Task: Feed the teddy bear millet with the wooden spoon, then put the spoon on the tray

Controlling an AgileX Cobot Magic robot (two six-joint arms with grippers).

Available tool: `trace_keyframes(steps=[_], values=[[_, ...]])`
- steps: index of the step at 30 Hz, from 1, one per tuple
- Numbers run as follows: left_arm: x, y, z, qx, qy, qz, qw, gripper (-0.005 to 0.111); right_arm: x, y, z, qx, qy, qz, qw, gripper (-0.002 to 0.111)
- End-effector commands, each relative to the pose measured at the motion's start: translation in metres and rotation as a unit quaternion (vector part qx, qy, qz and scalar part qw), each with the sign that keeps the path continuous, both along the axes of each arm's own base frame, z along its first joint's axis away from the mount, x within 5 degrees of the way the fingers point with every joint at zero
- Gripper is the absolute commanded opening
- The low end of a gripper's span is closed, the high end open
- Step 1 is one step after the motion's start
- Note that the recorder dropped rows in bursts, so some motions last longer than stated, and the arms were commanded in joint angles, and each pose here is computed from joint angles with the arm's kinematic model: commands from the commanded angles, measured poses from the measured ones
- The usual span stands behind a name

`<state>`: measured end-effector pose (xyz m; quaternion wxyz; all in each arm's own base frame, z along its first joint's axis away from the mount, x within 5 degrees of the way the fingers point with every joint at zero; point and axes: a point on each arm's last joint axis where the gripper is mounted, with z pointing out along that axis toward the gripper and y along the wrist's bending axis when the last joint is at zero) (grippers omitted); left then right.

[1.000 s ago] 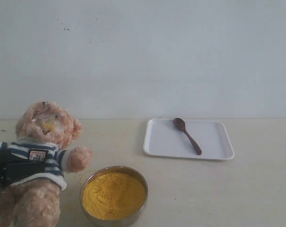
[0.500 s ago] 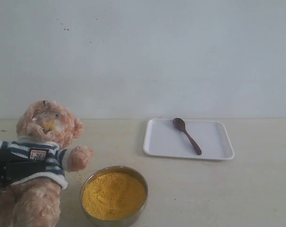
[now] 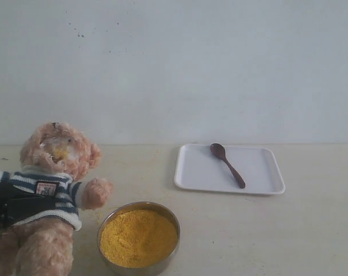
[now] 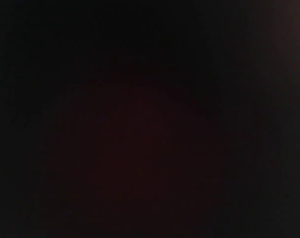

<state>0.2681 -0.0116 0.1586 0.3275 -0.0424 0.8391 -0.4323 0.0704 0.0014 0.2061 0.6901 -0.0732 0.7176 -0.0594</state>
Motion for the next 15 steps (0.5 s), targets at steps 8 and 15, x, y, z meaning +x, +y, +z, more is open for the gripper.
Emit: trace_keyframes(steps=[8,15], values=[[0.0012,-0.0016,0.0036,-0.002,-0.020,-0.009,1.000,0.004,-0.0058,-0.0046,-0.0247,0.067,0.135,-0.038,0.988,0.000],[0.0012,-0.0016,0.0036,0.014,-0.039,-0.020,0.999,0.004,-0.0057,-0.0045,-0.0245,0.067,0.134,-0.038,0.988,0.000]])
